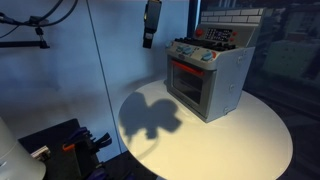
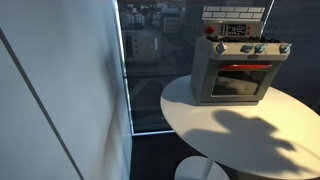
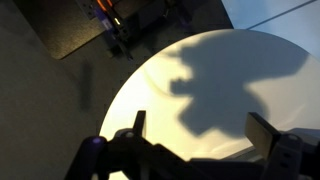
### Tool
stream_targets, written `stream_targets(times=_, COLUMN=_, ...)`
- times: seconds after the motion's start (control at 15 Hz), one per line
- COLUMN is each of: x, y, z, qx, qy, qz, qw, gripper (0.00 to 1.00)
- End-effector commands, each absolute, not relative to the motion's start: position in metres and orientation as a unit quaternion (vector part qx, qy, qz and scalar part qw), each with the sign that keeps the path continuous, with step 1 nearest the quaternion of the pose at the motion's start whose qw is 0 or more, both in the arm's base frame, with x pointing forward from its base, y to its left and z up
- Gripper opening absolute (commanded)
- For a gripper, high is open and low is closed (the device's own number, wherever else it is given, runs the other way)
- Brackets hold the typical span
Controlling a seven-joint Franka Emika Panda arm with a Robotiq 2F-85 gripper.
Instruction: Turn the knob on the right to the right
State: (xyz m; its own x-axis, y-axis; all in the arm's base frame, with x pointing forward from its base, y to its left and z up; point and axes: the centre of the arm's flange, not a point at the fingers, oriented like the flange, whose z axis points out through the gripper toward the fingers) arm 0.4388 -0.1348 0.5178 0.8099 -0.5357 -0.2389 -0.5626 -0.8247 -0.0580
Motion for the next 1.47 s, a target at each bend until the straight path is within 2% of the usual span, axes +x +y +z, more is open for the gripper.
stream_targets(times=0.0, x=0.431, y=-0.130, z=0.547, qx=-0.952, qy=0.275, qz=0.132, qw=0.015, gripper=1.00)
stream_targets(times=0.6, x=0.411, y=-0.121, z=0.569, qx=-0.963, qy=0.216, qz=0.123, qw=-0.102, gripper=1.00)
stream_targets(times=1.4, x=0.417, y=-0.117, z=0.567, qx=-0.970, qy=0.188, qz=0.119, qw=-0.100, gripper=1.00)
